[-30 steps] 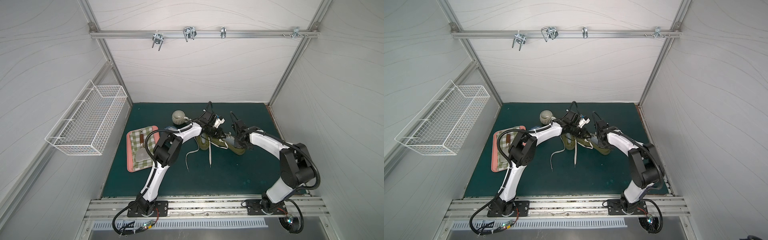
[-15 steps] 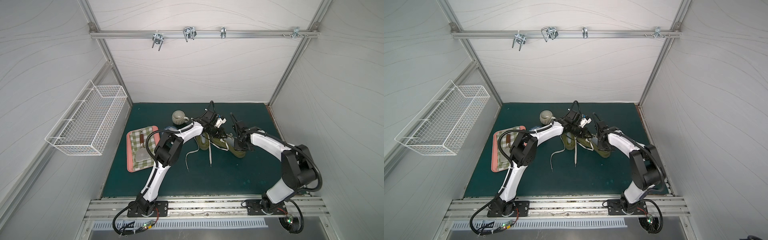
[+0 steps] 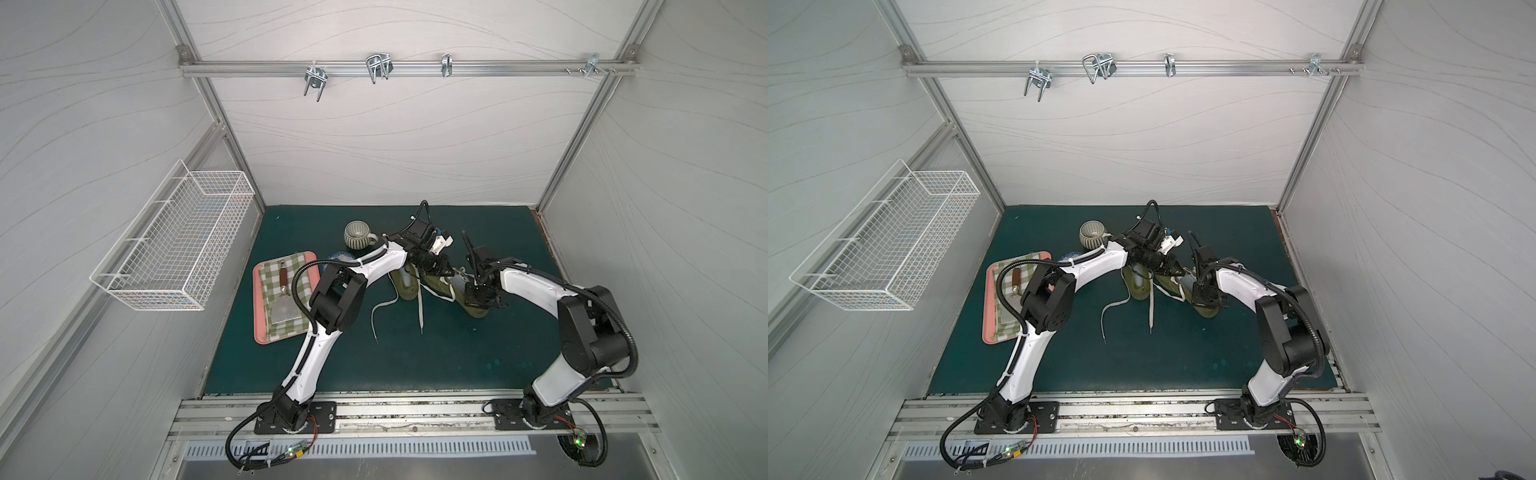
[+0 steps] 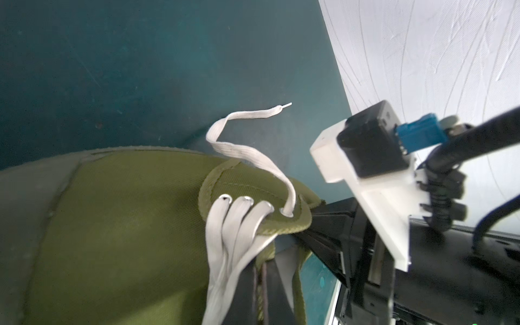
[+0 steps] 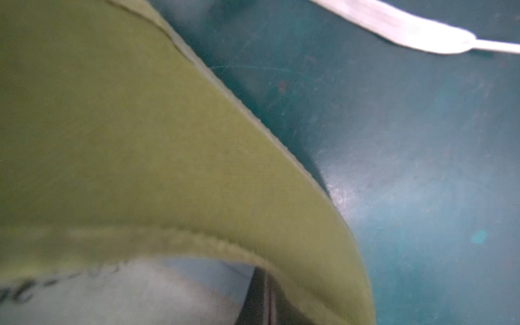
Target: Insert the insole into the shoe
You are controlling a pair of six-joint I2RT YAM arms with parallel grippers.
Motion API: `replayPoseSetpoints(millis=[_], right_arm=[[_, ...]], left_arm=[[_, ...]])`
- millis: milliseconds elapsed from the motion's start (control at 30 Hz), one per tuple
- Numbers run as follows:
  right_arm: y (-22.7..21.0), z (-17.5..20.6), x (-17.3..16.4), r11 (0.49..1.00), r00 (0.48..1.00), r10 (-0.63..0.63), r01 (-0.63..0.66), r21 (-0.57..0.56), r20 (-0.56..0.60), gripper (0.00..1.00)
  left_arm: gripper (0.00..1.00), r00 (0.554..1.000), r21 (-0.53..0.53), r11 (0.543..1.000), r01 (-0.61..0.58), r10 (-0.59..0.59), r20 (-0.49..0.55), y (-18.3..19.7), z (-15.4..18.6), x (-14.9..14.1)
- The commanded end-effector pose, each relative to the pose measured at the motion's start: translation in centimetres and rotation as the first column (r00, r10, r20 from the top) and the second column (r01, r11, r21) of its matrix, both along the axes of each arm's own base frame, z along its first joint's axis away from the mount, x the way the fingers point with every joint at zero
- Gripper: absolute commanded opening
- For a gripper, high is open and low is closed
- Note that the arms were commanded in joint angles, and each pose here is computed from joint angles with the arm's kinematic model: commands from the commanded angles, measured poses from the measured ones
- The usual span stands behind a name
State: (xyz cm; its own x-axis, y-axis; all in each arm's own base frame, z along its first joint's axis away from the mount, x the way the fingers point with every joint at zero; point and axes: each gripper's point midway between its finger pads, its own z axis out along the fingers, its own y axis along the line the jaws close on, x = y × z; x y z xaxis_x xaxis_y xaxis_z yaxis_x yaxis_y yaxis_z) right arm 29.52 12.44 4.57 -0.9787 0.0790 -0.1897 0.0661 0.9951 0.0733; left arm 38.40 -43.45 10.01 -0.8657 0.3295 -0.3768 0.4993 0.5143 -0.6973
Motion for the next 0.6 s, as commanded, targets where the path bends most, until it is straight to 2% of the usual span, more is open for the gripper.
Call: replayPoseSetpoints(millis=[0, 133, 233, 367, 467, 567], right_arm=[[-0.2, 2.4, 0.5, 1.000, 0.997, -0.021, 0.020, 0.021, 0.072, 0.00], [0.7, 2.4, 2.1, 0.998, 0.995, -0.028, 0.022, 0.067, 0.093, 0.00], [1.8, 0.4, 3.1, 0.992, 0.997, -0.041, 0.034, 0.121, 0.059, 0.00], [1.9, -2.5, 3.5, 0.993, 0.999, -0.041, 0.041, 0.112, -0.009, 0.00], [1.3, -0.9, 3.2, 0.995, 0.999, -0.026, 0.023, 0.093, 0.029, 0.00], [0.5, 2.7, 2.9, 0.996, 0.994, -0.025, 0.016, 0.082, 0.107, 0.00]], left_arm=[[0.00, 0.997, -0.015, 0.999, 0.038, -0.036, 0.073, -0.6, 1.2, 0.8], [0.00, 0.996, -0.004, 0.999, 0.042, -0.042, 0.080, -0.5, 1.2, 0.8], [0.00, 0.996, 0.001, 0.999, 0.041, -0.041, 0.080, -0.4, 1.1, 0.8], [0.00, 0.996, 0.015, 0.999, 0.042, -0.044, 0.079, -0.2, 0.8, 0.7], [0.00, 0.995, 0.024, 0.999, 0.049, -0.050, 0.082, -0.1, 0.7, 0.7], [0.00, 0.994, 0.037, 0.998, 0.052, -0.055, 0.096, -0.1, 0.7, 0.9]])
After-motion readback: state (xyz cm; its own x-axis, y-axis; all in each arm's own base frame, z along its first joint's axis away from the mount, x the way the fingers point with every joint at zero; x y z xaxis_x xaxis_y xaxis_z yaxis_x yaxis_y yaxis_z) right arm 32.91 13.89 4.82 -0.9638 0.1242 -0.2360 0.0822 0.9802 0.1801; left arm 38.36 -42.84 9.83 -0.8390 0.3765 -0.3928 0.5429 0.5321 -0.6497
